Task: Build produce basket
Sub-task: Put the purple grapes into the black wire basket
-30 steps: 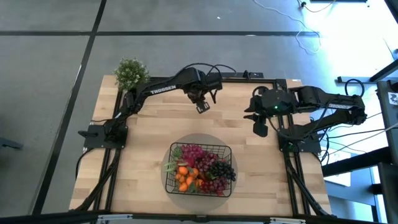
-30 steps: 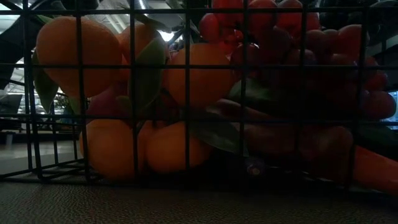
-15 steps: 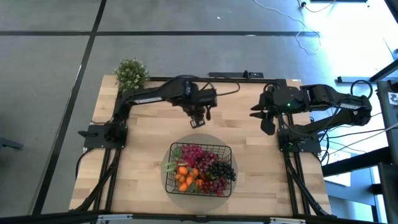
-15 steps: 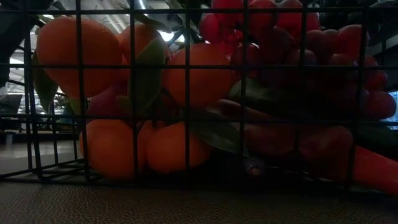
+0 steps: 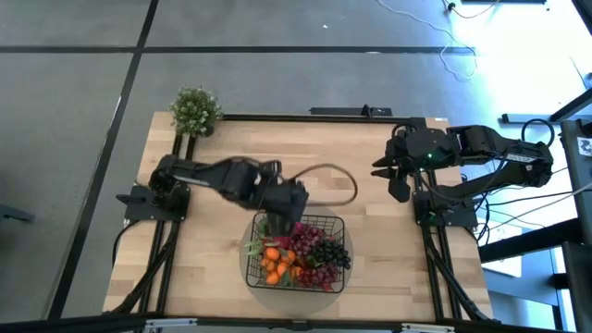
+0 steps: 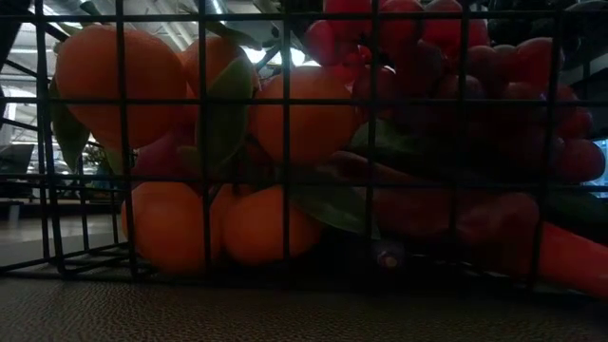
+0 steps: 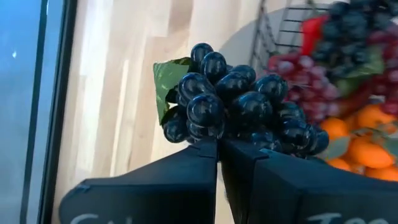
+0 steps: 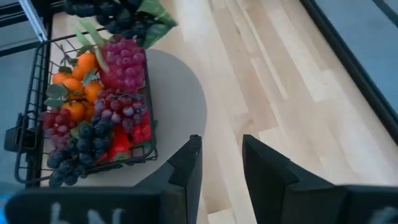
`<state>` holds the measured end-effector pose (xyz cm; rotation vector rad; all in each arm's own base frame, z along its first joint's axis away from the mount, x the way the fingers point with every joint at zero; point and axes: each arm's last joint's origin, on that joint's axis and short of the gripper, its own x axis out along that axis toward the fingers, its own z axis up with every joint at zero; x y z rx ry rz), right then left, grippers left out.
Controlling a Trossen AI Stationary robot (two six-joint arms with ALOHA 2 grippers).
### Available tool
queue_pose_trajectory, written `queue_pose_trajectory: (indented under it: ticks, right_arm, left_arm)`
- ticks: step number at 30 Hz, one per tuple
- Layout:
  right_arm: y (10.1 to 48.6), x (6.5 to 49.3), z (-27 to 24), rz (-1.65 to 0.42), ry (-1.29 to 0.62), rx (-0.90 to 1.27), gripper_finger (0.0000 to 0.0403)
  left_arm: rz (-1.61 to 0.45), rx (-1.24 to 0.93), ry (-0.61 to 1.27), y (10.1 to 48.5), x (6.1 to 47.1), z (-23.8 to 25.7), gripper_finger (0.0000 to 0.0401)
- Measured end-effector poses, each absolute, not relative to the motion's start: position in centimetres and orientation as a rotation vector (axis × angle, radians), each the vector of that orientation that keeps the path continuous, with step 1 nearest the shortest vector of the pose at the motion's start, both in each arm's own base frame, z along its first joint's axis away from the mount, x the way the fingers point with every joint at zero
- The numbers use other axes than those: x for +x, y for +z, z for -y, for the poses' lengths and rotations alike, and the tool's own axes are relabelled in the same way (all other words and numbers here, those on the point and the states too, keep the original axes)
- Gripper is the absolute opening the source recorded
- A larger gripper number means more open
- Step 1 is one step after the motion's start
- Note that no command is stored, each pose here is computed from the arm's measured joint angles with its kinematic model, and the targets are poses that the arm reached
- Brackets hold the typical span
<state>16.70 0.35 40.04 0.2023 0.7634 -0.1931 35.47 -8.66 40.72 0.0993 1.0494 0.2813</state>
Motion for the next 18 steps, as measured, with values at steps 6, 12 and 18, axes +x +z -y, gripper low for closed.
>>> queue_pose_trajectory:
  ticks: [6, 12, 18]
  right_arm:
    - [40.0, 16.7, -0.5, -0.772, -0.147, 0.218, 0.01]
    - [40.0, 16.7, -0.5, -0.773, -0.141, 0.223, 0.01]
    - [40.0, 16.7, -0.5, -0.774, -0.139, 0.218, 0.01]
  left_arm:
    - [-1.015, 0.118, 0.263, 40.2, 35.1, 12.1, 0.0]
    - [-0.998, 0.129, 0.21, 39.4, 35.0, 15.1, 0.0]
    - [-1.032, 0.144, 0.215, 37.5, 36.1, 16.5, 0.0]
